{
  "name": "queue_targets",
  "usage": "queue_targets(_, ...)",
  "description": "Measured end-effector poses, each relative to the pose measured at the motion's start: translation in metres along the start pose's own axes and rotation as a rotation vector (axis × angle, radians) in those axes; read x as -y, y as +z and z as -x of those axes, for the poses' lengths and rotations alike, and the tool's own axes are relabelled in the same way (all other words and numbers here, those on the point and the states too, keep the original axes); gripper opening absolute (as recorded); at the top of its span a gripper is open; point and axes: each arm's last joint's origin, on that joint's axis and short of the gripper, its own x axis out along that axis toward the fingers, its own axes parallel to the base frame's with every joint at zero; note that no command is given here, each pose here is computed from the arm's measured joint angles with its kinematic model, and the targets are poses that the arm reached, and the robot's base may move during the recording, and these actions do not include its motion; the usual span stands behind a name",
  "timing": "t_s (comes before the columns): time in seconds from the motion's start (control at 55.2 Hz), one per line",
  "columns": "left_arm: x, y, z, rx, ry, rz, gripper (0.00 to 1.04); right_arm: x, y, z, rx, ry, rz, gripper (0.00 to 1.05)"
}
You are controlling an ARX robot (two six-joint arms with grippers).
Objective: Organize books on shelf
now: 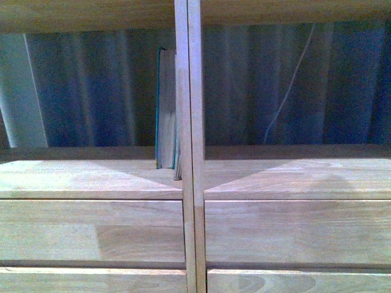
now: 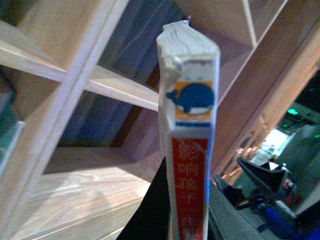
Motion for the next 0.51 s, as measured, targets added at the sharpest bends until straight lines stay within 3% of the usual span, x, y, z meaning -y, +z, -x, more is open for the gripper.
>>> queue_targets(0.091, 0.005, 0.005, 0.023, 0.025, 0.144, -0.142, 0.07, 0.012, -0.004, 0.001, -0.014, -0.031, -0.006, 0.98)
queue_targets(0.326, 0.011, 0.007, 0.069, 0.044, 0.376, -0.448, 0.07, 0.035, -0.006, 0.004, -0.003, -0.091, -0.006, 0.98)
queue_targets(0.507, -0.019, 0.0, 0.089, 0.023, 0.513, -0.585, 0.07, 0.041, -0.01, 0.005, -0.011, -0.106, -0.009, 0.98)
